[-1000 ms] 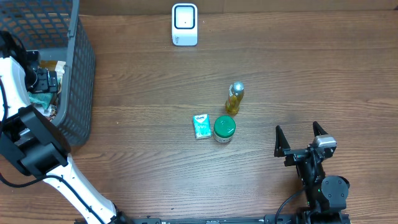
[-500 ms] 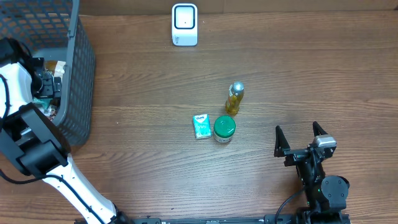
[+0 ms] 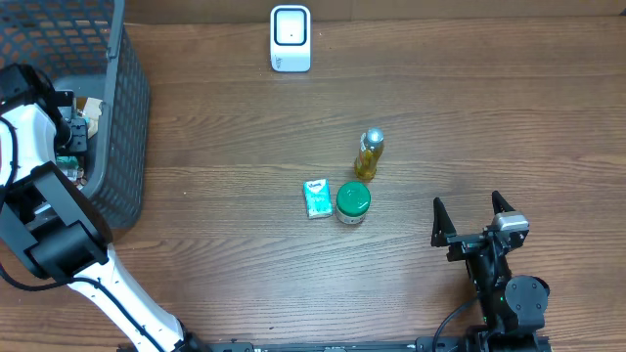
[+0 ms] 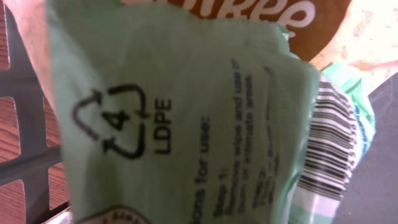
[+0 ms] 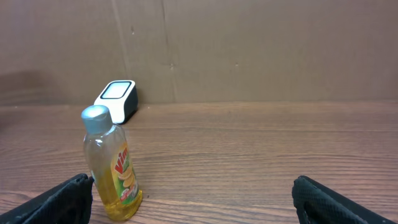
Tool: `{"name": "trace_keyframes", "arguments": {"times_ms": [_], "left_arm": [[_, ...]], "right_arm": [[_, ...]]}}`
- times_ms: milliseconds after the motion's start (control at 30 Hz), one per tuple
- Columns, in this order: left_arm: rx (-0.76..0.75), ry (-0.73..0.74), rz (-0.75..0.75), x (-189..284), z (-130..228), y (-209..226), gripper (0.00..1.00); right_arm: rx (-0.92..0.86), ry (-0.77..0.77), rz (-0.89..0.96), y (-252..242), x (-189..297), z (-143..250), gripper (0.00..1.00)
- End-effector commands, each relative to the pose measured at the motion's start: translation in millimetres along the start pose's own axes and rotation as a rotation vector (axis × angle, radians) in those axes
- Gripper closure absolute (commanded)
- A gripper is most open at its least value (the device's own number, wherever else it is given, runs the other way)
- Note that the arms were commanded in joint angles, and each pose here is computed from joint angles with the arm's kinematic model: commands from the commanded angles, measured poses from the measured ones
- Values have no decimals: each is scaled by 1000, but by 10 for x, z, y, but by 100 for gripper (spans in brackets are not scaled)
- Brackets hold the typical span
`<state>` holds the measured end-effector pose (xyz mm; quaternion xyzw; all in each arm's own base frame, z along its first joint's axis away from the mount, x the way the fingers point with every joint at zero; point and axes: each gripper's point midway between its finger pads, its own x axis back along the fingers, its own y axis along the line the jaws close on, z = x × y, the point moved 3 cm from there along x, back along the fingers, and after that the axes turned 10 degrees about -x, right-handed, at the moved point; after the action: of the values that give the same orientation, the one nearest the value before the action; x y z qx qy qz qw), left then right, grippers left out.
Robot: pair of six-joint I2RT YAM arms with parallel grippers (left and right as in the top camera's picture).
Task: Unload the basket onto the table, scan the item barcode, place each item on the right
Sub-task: 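Lower the left gripper and grasp the Pantree wipes pack, then lift the wipes pack out and carry it toward the table center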
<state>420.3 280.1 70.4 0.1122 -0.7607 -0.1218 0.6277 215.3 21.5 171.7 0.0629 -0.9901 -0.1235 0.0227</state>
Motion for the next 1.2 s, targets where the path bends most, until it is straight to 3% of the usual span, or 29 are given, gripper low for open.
{"name": "trace_keyframes", "arguments": {"times_ms": [0, 233, 367, 467, 633, 900, 1167], "left_arm": [[6, 71, 33, -157, 197, -82, 67], [86, -89, -57, 534, -163, 183, 71], [156, -264, -139, 1290, -434, 395, 75], [214, -396, -192, 1863, -555, 520, 87], [383, -593, -219, 2764, -557, 616, 92], [347, -797, -14, 3692, -424, 109, 96], [345, -670, 281, 3879, -76, -687, 96]], "right_arm": [[4, 1, 12, -25, -6, 25, 0], [4, -1, 11, -24, -5, 23, 0], [5, -9, 9, -20, 0, 8, 0], [5, -9, 9, -20, 0, 8, 0], [5, -9, 9, -20, 0, 8, 0], [5, -9, 9, -20, 0, 8, 0], [5, -8, 9, -19, 0, 8, 0]]}}
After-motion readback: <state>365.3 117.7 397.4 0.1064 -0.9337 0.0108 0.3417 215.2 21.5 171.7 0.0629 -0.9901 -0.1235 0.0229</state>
